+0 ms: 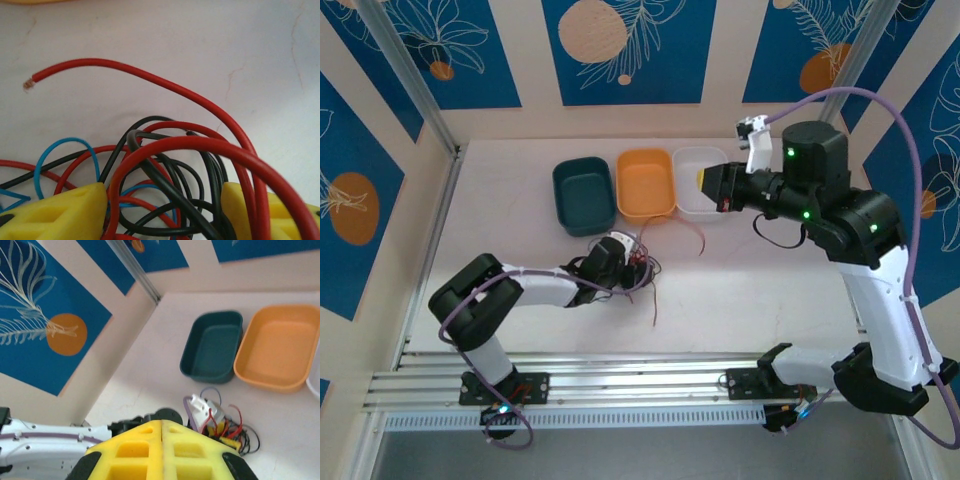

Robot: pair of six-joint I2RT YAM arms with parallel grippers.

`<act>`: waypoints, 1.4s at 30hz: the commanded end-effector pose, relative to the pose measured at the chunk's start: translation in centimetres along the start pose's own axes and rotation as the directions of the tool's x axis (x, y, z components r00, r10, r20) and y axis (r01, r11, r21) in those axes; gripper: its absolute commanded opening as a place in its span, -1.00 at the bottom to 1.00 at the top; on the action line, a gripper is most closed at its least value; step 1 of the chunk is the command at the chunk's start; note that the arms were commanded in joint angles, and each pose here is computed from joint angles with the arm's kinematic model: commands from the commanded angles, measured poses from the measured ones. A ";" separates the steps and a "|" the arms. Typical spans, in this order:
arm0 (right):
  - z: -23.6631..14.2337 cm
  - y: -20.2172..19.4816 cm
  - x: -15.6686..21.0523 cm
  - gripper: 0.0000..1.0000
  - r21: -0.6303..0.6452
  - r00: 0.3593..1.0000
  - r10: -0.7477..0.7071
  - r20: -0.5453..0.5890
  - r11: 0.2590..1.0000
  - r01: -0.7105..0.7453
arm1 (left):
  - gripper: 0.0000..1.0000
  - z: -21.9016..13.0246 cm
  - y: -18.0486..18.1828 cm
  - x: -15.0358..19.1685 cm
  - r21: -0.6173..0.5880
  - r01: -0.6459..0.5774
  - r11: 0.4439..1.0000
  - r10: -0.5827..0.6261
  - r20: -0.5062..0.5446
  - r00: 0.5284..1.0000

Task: Untangle the cables

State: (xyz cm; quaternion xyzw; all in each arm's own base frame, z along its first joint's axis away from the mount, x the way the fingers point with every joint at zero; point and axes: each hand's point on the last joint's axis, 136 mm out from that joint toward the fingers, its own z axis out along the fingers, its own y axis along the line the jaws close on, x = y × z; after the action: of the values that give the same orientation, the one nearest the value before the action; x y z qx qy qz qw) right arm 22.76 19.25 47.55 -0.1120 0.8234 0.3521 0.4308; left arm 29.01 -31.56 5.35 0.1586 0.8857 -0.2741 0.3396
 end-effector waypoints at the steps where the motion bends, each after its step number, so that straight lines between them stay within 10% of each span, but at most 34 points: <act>1: -1.4 0.1 -1.7 -1.00 0.034 0.997 -0.044 0.059 0.999 0.042 | 0.24 -0.4 0.7 0.8 -0.028 0.027 0.999 -0.027 -0.002 1.000; 11: -0.1 -2.1 -1.9 -1.00 0.123 0.999 -0.037 0.038 0.992 0.032 | 0.25 -0.6 0.1 0.4 0.000 0.027 1.000 -0.027 0.012 1.000; 24: 12.8 -13.5 13.9 -0.48 0.195 0.835 0.426 -0.347 0.904 -0.380 | 0.28 -1.7 -0.5 -0.5 0.029 -0.072 0.997 0.071 0.058 0.996; 33: 15.7 -16.2 16.5 -0.41 0.309 0.792 0.484 -0.371 0.869 -0.386 | 1.00 -4.6 -0.6 -1.4 0.031 0.011 0.999 -0.013 0.066 0.998; 42: 18.5 -15.4 17.1 -0.40 0.333 0.817 0.402 -0.414 0.902 -0.275 | 1.00 -11.4 0.8 -4.8 -0.033 0.162 0.986 -0.151 0.214 0.965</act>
State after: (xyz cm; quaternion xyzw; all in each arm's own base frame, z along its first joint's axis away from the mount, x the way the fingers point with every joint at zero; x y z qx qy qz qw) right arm 30.58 21.59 18.47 0.0282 0.9508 0.2775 0.1349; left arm 26.92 -27.33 15.43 0.0971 0.8467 -0.3245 0.4104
